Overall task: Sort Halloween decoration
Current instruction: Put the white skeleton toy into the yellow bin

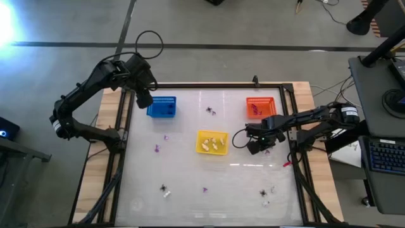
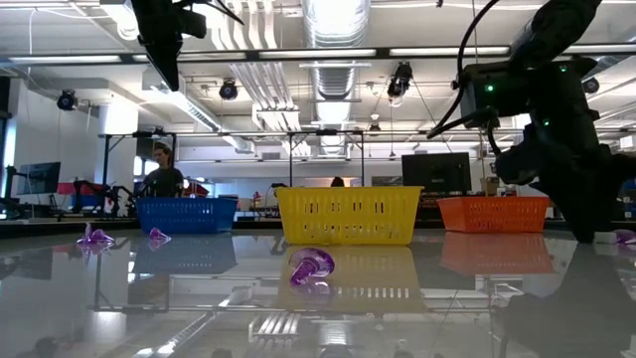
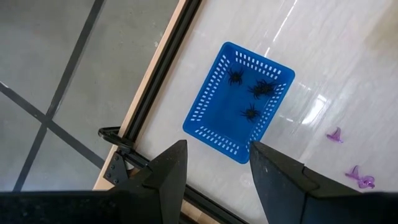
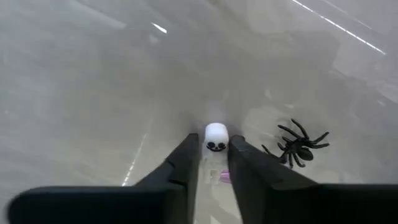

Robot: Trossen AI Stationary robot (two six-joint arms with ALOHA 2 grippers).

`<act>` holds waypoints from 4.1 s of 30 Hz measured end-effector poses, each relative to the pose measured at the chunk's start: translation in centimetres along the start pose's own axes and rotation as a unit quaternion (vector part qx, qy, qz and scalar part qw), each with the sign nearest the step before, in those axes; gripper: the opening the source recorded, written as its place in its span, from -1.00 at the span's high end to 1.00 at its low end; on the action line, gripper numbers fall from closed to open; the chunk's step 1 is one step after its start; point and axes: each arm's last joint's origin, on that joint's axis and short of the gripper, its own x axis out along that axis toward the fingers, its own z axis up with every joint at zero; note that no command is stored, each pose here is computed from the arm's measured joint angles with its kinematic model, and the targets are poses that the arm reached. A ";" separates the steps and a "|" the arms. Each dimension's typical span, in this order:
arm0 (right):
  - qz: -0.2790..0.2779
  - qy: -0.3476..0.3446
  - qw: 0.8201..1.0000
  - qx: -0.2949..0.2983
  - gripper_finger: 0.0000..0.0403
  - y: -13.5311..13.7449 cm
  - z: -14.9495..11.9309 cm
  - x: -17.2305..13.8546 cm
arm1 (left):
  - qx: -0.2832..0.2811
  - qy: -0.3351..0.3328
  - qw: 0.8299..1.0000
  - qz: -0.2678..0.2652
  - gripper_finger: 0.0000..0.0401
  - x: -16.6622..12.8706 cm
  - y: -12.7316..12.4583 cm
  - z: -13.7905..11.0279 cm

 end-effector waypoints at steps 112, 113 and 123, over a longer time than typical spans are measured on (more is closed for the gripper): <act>0.078 -0.225 0.902 -0.359 0.94 15.4 5.4 -17.0 | 0.011 0.032 0.977 -0.213 0.22 -2.0 -6.7 -3.8; 0.073 -0.218 0.905 -0.359 0.94 15.3 5.3 -17.0 | 0.017 0.036 0.975 -0.217 0.22 -1.9 -7.2 -4.0; 0.033 -0.172 0.919 -0.354 0.94 14.2 4.9 -16.7 | -0.003 0.023 0.963 -0.267 0.22 -2.6 -12.2 -4.2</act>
